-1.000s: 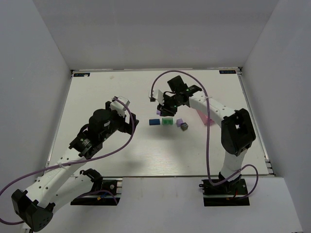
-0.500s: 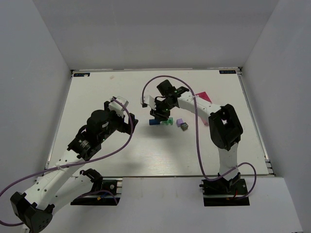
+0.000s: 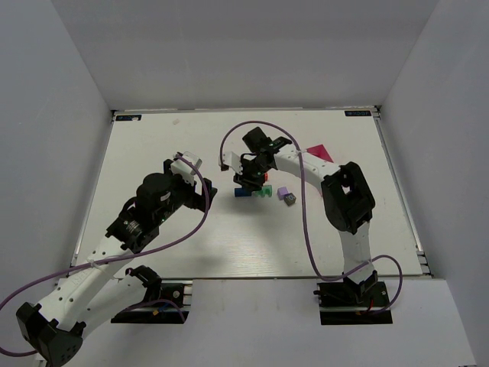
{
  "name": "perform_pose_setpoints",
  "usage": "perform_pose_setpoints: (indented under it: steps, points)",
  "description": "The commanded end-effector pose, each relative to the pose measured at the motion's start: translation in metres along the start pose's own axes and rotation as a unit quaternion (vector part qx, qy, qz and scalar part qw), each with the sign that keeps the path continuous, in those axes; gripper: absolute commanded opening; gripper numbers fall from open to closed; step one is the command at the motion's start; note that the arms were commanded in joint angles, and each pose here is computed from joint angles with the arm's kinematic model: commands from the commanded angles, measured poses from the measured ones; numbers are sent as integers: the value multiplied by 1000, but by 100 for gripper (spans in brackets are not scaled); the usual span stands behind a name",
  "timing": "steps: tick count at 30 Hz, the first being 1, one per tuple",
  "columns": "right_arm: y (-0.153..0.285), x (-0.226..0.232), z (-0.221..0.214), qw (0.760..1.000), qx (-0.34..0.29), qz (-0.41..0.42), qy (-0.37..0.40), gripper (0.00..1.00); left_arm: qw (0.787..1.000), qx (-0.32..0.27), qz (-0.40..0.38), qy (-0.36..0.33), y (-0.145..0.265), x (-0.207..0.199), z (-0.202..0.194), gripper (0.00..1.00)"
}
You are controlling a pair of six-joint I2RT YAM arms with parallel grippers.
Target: Build the wood block tower
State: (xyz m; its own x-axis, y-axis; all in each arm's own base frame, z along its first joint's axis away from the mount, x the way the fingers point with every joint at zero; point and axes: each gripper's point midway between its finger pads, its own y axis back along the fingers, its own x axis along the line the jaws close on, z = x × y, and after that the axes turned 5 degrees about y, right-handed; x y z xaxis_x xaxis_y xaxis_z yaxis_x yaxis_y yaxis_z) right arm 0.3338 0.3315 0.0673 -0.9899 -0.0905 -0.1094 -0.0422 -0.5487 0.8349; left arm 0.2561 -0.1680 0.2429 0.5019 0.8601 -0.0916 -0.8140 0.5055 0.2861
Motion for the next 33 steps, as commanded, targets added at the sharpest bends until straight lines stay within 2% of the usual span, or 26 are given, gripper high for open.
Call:
perform_pose_setpoints:
  steps: [1, 33]
  points:
    - [3, -8, 10, 1000, -8, -4, 14, 18, 1000, -11, 3, -2, 3, 2, 4, 100]
    - [-8, -20, -1, 1000, 6, -4, 23, 20, 1000, -11, 3, -2, 3, 2, 4, 100]
